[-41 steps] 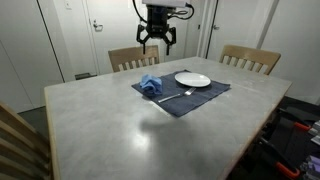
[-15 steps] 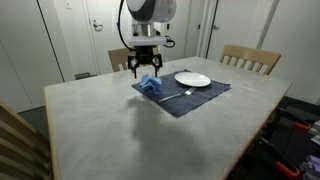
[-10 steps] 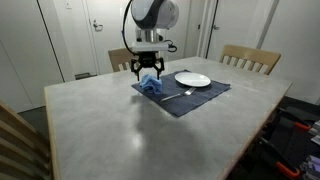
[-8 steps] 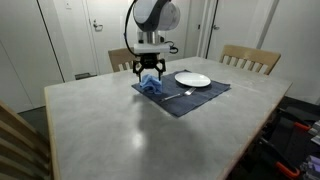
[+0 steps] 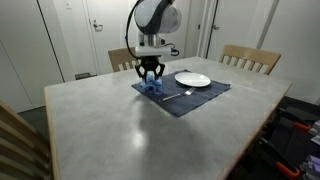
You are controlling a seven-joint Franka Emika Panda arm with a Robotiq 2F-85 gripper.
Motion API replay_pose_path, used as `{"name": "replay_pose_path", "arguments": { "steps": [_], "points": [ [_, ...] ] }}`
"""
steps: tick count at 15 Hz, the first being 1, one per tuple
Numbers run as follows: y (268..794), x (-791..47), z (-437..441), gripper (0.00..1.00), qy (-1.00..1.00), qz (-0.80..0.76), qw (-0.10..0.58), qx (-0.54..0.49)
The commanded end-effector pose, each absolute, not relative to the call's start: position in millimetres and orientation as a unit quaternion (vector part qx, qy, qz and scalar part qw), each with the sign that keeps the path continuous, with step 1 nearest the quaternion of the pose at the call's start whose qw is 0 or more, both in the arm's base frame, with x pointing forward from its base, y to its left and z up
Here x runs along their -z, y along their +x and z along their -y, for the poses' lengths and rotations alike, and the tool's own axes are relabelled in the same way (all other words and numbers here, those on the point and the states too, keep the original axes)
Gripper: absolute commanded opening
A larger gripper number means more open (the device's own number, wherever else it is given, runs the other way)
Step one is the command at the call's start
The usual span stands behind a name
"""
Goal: Pick up the blue towel from the table, wipe the white plate with it and put the towel back on the table.
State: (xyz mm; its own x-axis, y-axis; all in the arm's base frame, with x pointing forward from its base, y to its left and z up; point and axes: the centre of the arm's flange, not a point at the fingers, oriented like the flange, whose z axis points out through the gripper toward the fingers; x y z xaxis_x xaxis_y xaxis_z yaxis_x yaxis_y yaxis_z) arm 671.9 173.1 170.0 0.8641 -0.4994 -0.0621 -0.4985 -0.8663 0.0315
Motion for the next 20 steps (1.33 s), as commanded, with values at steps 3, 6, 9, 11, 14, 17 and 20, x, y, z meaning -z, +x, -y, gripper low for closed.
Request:
{"name": "replay_pose_path", "arguments": {
  "steps": [3, 6, 9, 11, 14, 17, 20],
  "points": [
    [662.1, -182.9, -158.0, 0.04, 0.968, 0.246, 0.006, 0.041],
    [663.2, -193.0, -151.0, 0.0, 0.968, 0.248, 0.011, 0.047],
    [663.1, -207.9, -140.5, 0.03, 0.965, 0.256, 0.021, 0.052],
    [662.3, -219.5, -130.7, 0.03, 0.961, 0.271, 0.024, 0.048],
    [666.9, -233.3, -107.1, 0.03, 0.93, 0.364, 0.048, 0.029],
    [661.2, -240.6, -77.0, 0.03, 0.893, 0.445, 0.067, 0.003],
    [648.0, -244.8, -50.7, 0.03, 0.849, 0.518, 0.099, -0.02]
  ]
}}
